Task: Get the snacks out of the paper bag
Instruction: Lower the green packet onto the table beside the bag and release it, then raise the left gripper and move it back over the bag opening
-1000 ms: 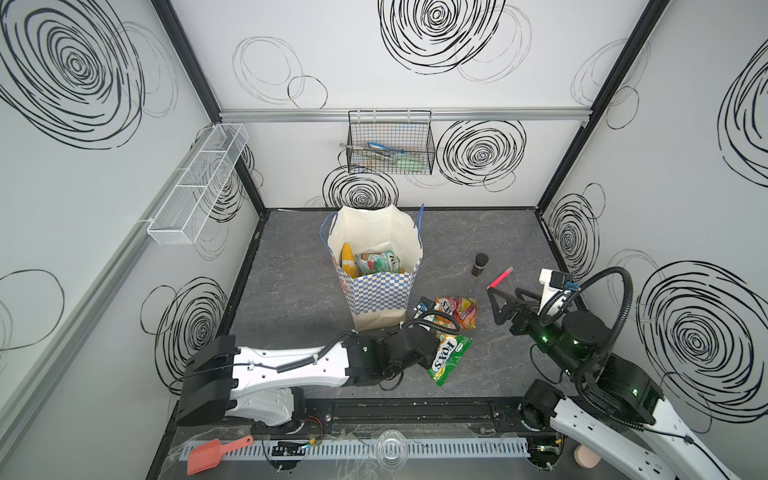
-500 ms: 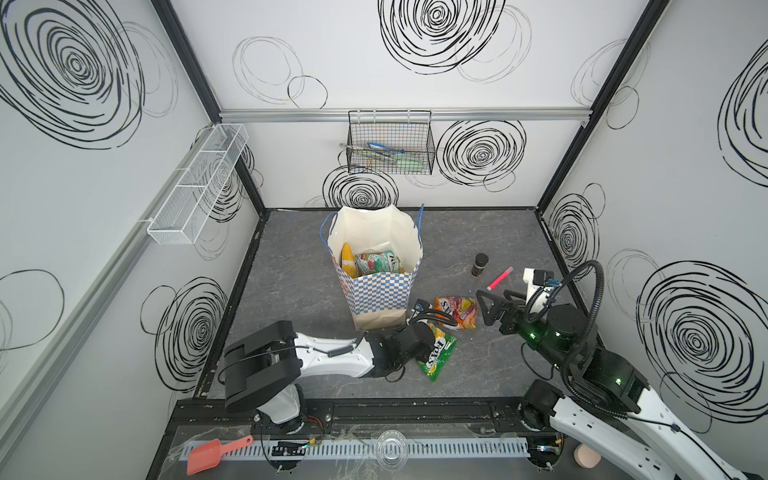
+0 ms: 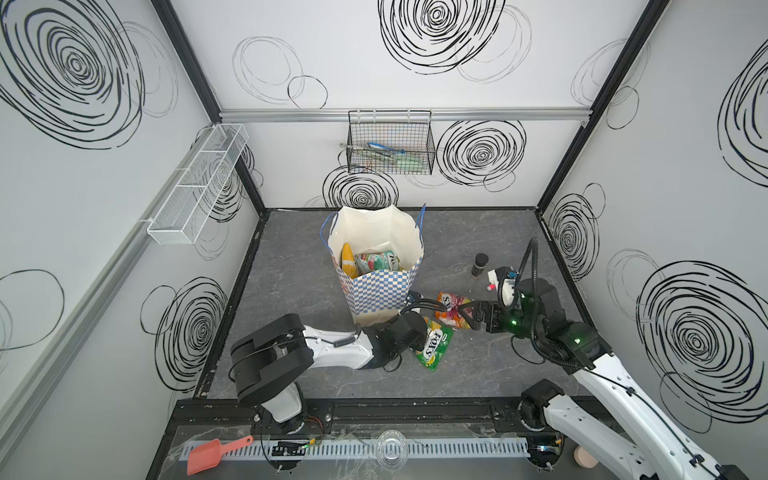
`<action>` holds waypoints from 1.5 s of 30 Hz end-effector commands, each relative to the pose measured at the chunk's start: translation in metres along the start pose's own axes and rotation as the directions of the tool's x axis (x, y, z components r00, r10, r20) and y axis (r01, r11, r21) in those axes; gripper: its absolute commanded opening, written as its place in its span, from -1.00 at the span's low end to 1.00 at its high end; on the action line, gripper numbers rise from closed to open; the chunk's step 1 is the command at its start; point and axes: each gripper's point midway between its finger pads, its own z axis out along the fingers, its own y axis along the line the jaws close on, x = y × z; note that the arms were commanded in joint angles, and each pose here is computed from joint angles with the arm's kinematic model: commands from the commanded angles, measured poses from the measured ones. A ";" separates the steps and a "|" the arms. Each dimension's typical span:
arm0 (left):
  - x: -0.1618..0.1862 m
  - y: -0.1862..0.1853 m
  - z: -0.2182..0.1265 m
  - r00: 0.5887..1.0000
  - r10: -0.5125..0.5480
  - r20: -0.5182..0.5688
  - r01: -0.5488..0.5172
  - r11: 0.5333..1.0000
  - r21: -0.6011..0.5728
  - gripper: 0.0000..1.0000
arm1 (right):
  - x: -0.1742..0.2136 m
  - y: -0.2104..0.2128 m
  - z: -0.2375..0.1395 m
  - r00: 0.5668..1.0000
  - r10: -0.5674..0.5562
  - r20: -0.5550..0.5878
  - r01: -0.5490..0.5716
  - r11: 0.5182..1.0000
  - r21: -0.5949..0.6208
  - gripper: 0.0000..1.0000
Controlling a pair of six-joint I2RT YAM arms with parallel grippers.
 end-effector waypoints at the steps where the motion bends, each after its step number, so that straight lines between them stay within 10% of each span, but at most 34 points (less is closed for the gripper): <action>1: -0.010 -0.002 -0.002 0.999 -0.033 0.037 0.032 0.999 0.031 -0.63 | 0.012 0.007 -0.001 0.998 -0.017 -0.068 0.013 0.999 -0.046 0.95; 20: -0.095 -0.036 -0.086 0.975 0.015 0.223 -0.039 0.994 0.105 0.31 | -0.010 0.011 -0.012 0.999 -0.035 0.013 0.035 0.999 -0.022 0.95; 37: -0.263 0.008 -0.218 0.810 -0.046 0.585 0.015 0.998 0.057 0.37 | -0.055 0.045 -0.028 0.982 -0.052 0.182 0.077 0.989 -0.130 0.95; 45: -0.304 0.055 -0.183 0.873 -0.002 0.488 0.030 0.998 -0.050 0.43 | -0.053 0.045 -0.031 0.981 -0.054 0.186 0.081 0.987 -0.136 0.95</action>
